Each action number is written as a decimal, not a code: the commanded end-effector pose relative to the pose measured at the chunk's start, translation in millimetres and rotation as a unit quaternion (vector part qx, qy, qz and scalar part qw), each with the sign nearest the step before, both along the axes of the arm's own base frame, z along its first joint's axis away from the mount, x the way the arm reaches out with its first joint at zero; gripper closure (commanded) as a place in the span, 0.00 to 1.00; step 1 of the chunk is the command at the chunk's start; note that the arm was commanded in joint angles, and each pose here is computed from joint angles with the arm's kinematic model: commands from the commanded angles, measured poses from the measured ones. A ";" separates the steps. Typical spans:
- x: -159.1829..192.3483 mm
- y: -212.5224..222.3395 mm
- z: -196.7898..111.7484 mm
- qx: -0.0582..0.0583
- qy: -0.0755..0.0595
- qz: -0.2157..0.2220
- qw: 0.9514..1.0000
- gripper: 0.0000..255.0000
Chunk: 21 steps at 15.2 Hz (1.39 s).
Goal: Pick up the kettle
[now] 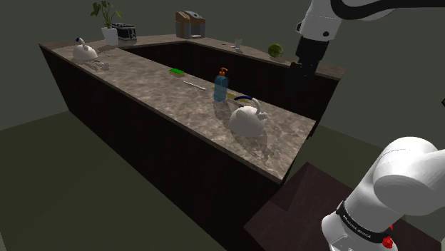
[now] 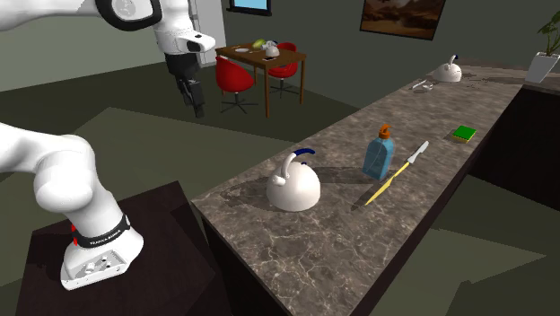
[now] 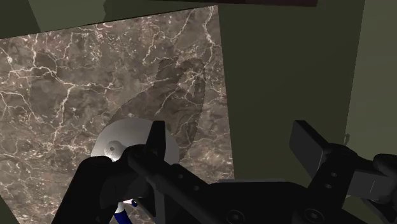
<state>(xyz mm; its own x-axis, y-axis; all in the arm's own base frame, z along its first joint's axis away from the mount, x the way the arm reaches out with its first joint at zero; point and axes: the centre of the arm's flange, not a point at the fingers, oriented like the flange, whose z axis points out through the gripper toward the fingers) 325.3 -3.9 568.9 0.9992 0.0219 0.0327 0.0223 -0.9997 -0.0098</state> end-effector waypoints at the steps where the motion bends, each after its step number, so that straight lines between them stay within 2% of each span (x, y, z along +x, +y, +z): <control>1: 0.0 0.0 0.0 0.000 0.000 0.000 1.000 0.00; 21: 204.5 -125.4 -106.0 0.010 -0.016 0.063 0.998 0.00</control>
<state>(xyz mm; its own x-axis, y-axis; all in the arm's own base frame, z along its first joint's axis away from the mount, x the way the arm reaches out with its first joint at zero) 517.1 -121.1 471.0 0.9882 0.1394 0.0642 0.1413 -0.9896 -0.0272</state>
